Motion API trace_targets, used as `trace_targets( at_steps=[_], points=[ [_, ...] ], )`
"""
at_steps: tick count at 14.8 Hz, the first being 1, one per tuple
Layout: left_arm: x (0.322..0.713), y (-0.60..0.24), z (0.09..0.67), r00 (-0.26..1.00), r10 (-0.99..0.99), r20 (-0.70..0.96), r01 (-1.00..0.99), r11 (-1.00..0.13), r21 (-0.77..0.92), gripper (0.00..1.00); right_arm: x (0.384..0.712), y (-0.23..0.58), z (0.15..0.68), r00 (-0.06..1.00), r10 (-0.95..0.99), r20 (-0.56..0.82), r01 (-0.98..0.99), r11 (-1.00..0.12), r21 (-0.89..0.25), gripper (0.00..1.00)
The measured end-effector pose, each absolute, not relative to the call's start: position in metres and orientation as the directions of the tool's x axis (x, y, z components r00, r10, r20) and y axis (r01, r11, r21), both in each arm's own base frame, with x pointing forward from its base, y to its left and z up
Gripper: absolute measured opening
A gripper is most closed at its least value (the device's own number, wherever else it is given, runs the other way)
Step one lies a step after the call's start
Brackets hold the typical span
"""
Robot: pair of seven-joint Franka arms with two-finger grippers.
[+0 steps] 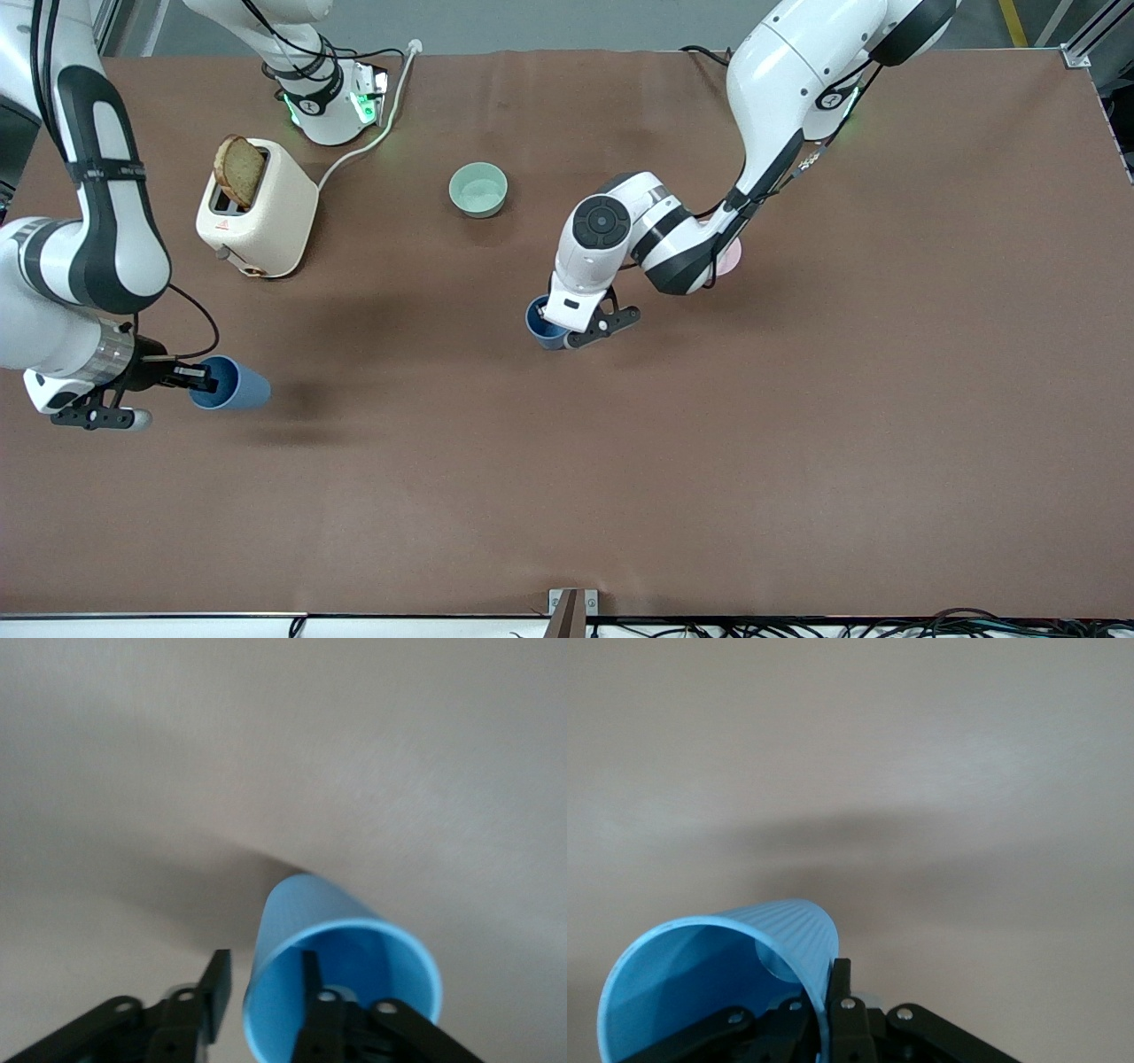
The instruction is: Stack blue cups with both arms
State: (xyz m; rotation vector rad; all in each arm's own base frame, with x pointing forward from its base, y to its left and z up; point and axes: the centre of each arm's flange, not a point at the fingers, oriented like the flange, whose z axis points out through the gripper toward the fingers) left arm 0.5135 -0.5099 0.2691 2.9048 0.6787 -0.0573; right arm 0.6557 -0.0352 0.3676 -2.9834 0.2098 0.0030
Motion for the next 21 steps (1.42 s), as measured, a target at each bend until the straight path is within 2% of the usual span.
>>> trace_targets(
  at_steps=[2,5,6,10,12,15,17,21],
  points=[
    [0.533,-0.499,0.302,0.887,0.460,-0.042,0.461,-0.875,0.147,0.66,0.654,0.028,0.391,0.978,-0.207,-0.016,-0.207,-0.966,-0.157,0.05],
    [0.568,-0.457,0.383,0.874,0.485,0.018,0.483,-0.873,0.064,0.95,0.640,0.129,0.412,0.954,-0.299,-0.032,-0.300,-0.939,-0.171,0.05],
    [0.581,-0.434,0.416,0.873,0.486,0.044,0.484,-0.873,0.055,1.00,0.632,0.164,0.416,0.943,-0.331,-0.046,-0.334,-0.926,-0.177,0.05],
    [0.618,-0.300,0.521,0.891,0.443,0.100,0.446,-0.895,-0.002,1.00,0.580,0.313,0.442,0.904,-0.422,-0.066,-0.426,-0.885,-0.187,0.05],
    [0.623,-0.244,0.554,0.910,0.401,0.107,0.406,-0.913,-0.030,1.00,0.548,0.369,0.447,0.903,-0.422,-0.078,-0.429,-0.884,-0.187,0.05],
    [0.613,-0.187,0.599,0.946,0.305,0.106,0.313,-0.947,-0.070,1.00,0.516,0.419,0.423,0.904,-0.423,-0.066,-0.428,-0.895,-0.128,0.05],
    [0.599,-0.164,0.622,0.963,0.253,0.092,0.261,-0.960,-0.097,1.00,0.508,0.438,0.398,0.908,-0.416,-0.054,-0.419,-0.902,-0.103,0.05],
    [0.579,-0.142,0.642,0.982,0.185,0.044,0.188,-0.980,-0.065,1.00,0.516,0.439,0.372,0.910,-0.412,-0.038,-0.414,-0.906,-0.087,0.05]
  ],
)
